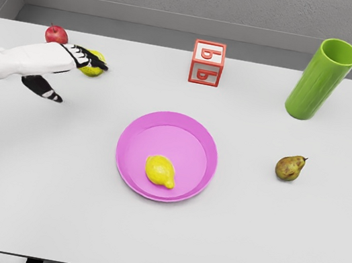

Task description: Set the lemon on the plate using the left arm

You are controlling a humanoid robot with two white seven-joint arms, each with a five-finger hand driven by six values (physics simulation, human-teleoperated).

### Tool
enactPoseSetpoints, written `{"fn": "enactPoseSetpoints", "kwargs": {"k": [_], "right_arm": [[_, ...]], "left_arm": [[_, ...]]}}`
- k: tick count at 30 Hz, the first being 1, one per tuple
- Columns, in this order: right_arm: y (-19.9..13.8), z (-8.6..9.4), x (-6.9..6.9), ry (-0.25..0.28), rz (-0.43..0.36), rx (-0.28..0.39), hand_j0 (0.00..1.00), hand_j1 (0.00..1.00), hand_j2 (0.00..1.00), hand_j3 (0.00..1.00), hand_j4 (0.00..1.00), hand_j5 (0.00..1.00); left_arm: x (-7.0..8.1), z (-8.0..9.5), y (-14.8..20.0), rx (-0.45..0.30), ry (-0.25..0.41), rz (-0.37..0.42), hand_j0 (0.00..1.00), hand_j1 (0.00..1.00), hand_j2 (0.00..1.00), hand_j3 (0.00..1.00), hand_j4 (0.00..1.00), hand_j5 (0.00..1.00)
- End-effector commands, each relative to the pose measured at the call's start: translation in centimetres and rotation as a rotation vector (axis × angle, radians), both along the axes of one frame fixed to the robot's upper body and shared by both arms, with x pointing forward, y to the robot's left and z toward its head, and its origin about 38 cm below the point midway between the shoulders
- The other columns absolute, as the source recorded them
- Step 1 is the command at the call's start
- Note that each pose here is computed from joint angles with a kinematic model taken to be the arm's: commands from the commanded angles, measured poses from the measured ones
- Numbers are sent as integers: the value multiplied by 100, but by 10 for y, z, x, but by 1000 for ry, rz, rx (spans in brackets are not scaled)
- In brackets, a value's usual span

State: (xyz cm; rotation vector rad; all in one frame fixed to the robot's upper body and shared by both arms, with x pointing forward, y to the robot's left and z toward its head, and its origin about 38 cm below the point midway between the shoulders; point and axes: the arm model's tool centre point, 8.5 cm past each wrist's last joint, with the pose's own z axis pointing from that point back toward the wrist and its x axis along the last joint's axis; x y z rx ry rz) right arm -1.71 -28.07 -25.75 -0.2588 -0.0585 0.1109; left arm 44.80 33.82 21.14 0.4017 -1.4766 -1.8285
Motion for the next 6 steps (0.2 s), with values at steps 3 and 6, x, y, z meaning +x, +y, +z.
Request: {"fn": "enactPoseSetpoints", "kwargs": {"k": [3,6], "right_arm": [[0,0,0,0,-1,0,100,100,100,100,100,100],[0,0,0,0,-1,0,100,100,100,100,100,100]], "left_arm": [[7,-30,66,-50,111,202,100,100,100,100,100,100],[7,-32,63,-49,117,196,100,100,100,100,100,100]]}}
